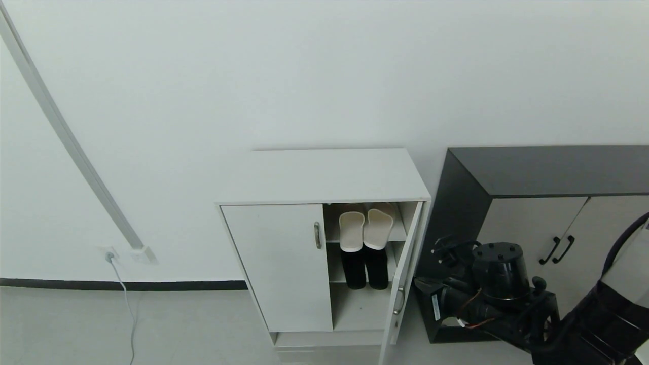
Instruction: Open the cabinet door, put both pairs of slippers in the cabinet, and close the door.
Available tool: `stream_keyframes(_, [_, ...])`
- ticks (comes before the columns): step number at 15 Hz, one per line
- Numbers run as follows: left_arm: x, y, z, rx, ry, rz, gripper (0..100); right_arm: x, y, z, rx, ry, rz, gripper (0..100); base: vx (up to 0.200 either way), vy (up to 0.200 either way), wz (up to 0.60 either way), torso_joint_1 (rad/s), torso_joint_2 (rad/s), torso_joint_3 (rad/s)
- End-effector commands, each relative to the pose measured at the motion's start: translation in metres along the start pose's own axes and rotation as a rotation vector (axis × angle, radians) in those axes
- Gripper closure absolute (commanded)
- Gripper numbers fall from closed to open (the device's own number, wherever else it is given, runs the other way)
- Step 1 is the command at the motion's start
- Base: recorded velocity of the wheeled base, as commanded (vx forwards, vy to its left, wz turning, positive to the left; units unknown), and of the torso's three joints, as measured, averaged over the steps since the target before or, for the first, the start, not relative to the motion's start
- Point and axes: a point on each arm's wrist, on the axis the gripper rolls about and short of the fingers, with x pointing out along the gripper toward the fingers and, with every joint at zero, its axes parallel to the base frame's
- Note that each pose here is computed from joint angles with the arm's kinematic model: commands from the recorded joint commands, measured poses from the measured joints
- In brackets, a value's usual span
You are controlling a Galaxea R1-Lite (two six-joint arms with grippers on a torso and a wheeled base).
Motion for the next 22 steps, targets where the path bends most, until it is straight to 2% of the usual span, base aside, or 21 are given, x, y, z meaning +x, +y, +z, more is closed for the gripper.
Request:
stream_keyframes(1, [0.000, 0.000, 0.000, -0.001, 0.001, 0.000, 100, -0.005, -0.003, -0.007, 0.001, 0.001, -0.005, 100, 0.200, 0.000, 0.00, -0.017, 0.00, -0.002])
stream_keyframes(2, [0.000, 0.000, 0.000, -0.001, 0.001, 0.000, 100, -0.006, -0.003, -0.009, 0.001, 0.001, -0.005, 100, 0.200, 0.000, 0.00, -0.012, 0.00, 0.007])
stream_keyframes(10, [0.000, 0.000, 0.000, -0.002, 0.001, 0.001, 100, 0.007, -0.003, -0.014, 0.002, 0.018, -0.005, 100, 0.000, 0.000, 0.00, 0.000, 0.00, 0.000])
stream_keyframes(22, [0.000, 0.000, 0.000, -0.002, 0.001, 0.003, 100, 0.065, 0.000, -0.018, 0.013, -0.061, 0.002, 100, 0.000, 0.000, 0.00, 0.000, 0.00, 0.000])
